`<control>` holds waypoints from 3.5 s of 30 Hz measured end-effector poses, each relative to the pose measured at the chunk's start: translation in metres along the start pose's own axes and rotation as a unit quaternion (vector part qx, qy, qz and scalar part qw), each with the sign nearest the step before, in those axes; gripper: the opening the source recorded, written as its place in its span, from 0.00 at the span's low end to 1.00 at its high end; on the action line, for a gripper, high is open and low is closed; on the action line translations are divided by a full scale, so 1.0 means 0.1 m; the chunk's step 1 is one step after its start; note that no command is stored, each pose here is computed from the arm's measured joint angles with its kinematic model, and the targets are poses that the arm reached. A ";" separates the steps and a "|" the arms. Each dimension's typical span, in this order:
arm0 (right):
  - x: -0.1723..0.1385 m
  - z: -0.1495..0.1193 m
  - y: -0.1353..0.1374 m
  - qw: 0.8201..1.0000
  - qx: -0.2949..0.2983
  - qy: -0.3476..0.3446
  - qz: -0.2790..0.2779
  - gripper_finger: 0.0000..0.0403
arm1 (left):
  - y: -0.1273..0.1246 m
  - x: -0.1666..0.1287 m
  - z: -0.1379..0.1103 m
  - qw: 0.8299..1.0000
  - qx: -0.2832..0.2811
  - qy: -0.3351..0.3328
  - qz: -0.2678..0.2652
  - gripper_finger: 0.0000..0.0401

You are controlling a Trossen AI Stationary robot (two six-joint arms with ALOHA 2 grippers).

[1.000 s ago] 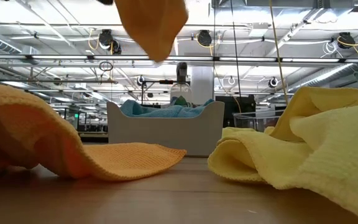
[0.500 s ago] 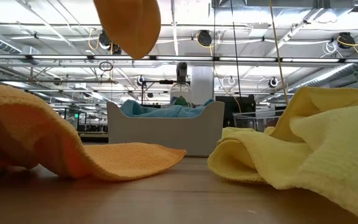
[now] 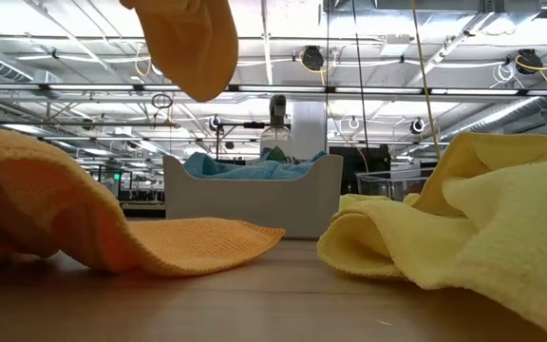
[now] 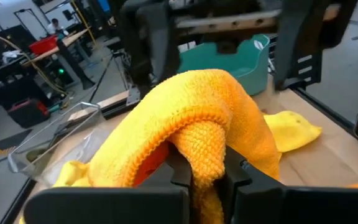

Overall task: Sort microfiber towel by color & place in baskets
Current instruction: Put the top orange towel in the transparent container

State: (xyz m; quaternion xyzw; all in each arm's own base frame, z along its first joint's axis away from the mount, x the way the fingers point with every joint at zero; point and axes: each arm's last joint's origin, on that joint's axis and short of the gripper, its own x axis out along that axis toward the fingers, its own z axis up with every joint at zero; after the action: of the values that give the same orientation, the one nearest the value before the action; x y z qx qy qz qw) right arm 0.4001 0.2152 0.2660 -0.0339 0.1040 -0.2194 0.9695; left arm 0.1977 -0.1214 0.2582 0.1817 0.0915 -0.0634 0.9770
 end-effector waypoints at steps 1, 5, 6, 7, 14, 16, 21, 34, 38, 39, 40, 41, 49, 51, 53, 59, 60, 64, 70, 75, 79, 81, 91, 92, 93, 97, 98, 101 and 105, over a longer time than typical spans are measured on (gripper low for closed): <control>0.03 0.00 -0.02 1.000 0.001 0.003 0.008 0.91 | 0.00 0.00 0.00 1.000 0.000 0.000 -0.001 0.06; 0.20 0.01 -0.13 1.000 0.008 0.009 0.009 0.91 | -0.01 0.00 0.00 1.000 0.001 -0.004 -0.021 0.06; 0.24 0.01 -0.16 1.000 0.009 0.013 0.018 0.91 | -0.02 0.00 0.00 1.000 0.000 -0.006 -0.029 0.06; 0.28 0.02 -0.18 0.999 0.010 0.017 0.031 0.91 | -0.02 0.00 0.00 0.999 0.000 -0.009 -0.036 0.06; 0.41 0.02 -0.25 0.995 0.018 0.033 0.096 0.71 | -0.03 0.00 0.01 0.999 0.000 -0.012 -0.050 0.08; 0.41 0.01 -0.25 0.994 0.014 0.035 0.098 0.59 | -0.03 0.00 0.01 0.999 -0.001 -0.012 -0.049 0.11; 0.40 0.00 -0.25 0.993 -0.015 0.042 0.105 0.24 | -0.03 0.00 0.01 0.998 -0.032 -0.011 -0.051 0.18; 0.18 0.12 -0.47 0.990 -0.062 0.101 0.080 0.18 | -0.02 0.00 -0.03 0.994 -0.107 0.012 -0.017 0.59; 0.03 0.17 -0.64 0.984 -0.094 0.143 0.047 0.16 | 0.01 0.00 -0.03 0.995 -0.098 0.015 0.012 0.67; -0.01 0.19 -0.69 0.983 -0.099 0.152 0.039 0.15 | 0.03 0.00 -0.03 0.995 -0.095 0.016 0.022 0.67; -0.05 0.21 -0.74 0.981 -0.103 0.162 0.032 0.14 | 0.04 0.01 -0.04 0.995 -0.092 0.018 0.031 0.67; -0.09 0.22 -0.79 0.979 -0.107 0.173 0.026 0.14 | 0.06 0.01 -0.04 0.995 -0.087 0.021 0.040 0.68; -0.41 0.19 -1.17 0.948 -0.136 0.285 -0.032 0.14 | 0.25 0.09 -0.11 0.992 -0.087 0.040 0.085 0.68; -0.49 0.18 -1.28 0.936 -0.147 0.314 -0.053 0.14 | 0.30 0.11 -0.13 0.991 -0.077 0.049 0.096 0.68; -0.57 0.17 -1.39 0.925 -0.155 0.339 -0.078 0.14 | 0.36 0.13 -0.15 0.990 -0.071 0.055 0.108 0.68; -0.75 0.21 -1.69 0.898 -0.178 0.375 -0.145 0.15 | 0.47 0.16 -0.22 0.988 -0.095 0.071 0.102 0.68; -0.77 0.22 -1.72 0.895 -0.178 0.380 -0.152 0.15 | 0.47 0.17 -0.24 0.988 -0.101 0.078 0.090 0.68; -0.85 0.29 -1.85 0.893 -0.164 0.384 -0.166 0.15 | 0.44 0.18 -0.33 0.981 -0.150 0.112 0.058 0.68; -0.85 0.37 -1.99 0.898 -0.172 0.359 -0.186 0.15 | 0.24 0.24 -0.43 0.960 -0.231 0.156 -0.030 0.68; -0.71 0.40 -2.20 0.884 -0.191 0.366 -0.218 0.15 | -0.10 0.31 -0.54 0.946 -0.241 0.204 -0.075 0.68; -0.53 0.40 -2.47 0.860 -0.199 0.399 -0.247 0.15 | -0.39 0.38 -0.67 0.941 -0.221 0.234 -0.104 0.68; -0.45 0.40 -2.63 0.845 -0.201 0.423 -0.257 0.15 | -0.53 0.41 -0.71 0.941 -0.212 0.237 -0.119 0.68; -0.10 0.35 -3.44 0.815 -0.127 0.495 -0.273 0.15 | -0.95 0.49 -0.93 0.936 -0.193 0.251 -0.155 0.68; -0.06 0.35 -3.49 0.820 -0.116 0.492 -0.269 0.15 | -0.97 0.49 -0.95 0.935 -0.190 0.255 -0.156 0.68; -0.03 0.35 -3.53 0.825 -0.106 0.489 -0.264 0.15 | -0.99 0.49 -0.97 0.934 -0.186 0.260 -0.157 0.68; 0.07 0.37 -3.68 0.842 -0.086 0.467 -0.254 0.15 | -1.05 0.49 -1.04 0.932 -0.176 0.273 -0.160 0.68; 0.09 0.37 -3.72 0.844 -0.081 0.466 -0.253 0.15 | -1.05 0.50 -1.06 0.932 -0.174 0.276 -0.159 0.68; 0.09 0.36 -3.82 0.842 -0.062 0.471 -0.255 0.15 | -1.07 0.51 -1.10 0.931 -0.170 0.283 -0.158 0.68; 0.09 0.28 -3.92 0.836 -0.021 0.481 -0.264 0.15 | -1.09 0.52 -1.13 0.930 -0.176 0.287 -0.149 0.68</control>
State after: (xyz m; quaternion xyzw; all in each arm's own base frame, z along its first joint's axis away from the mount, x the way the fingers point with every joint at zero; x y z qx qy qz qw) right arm 0.2505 -0.1414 0.3350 0.0298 0.5492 -0.4533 0.7014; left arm 0.2142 -0.1854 0.1066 0.0014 0.4036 -0.1361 0.9048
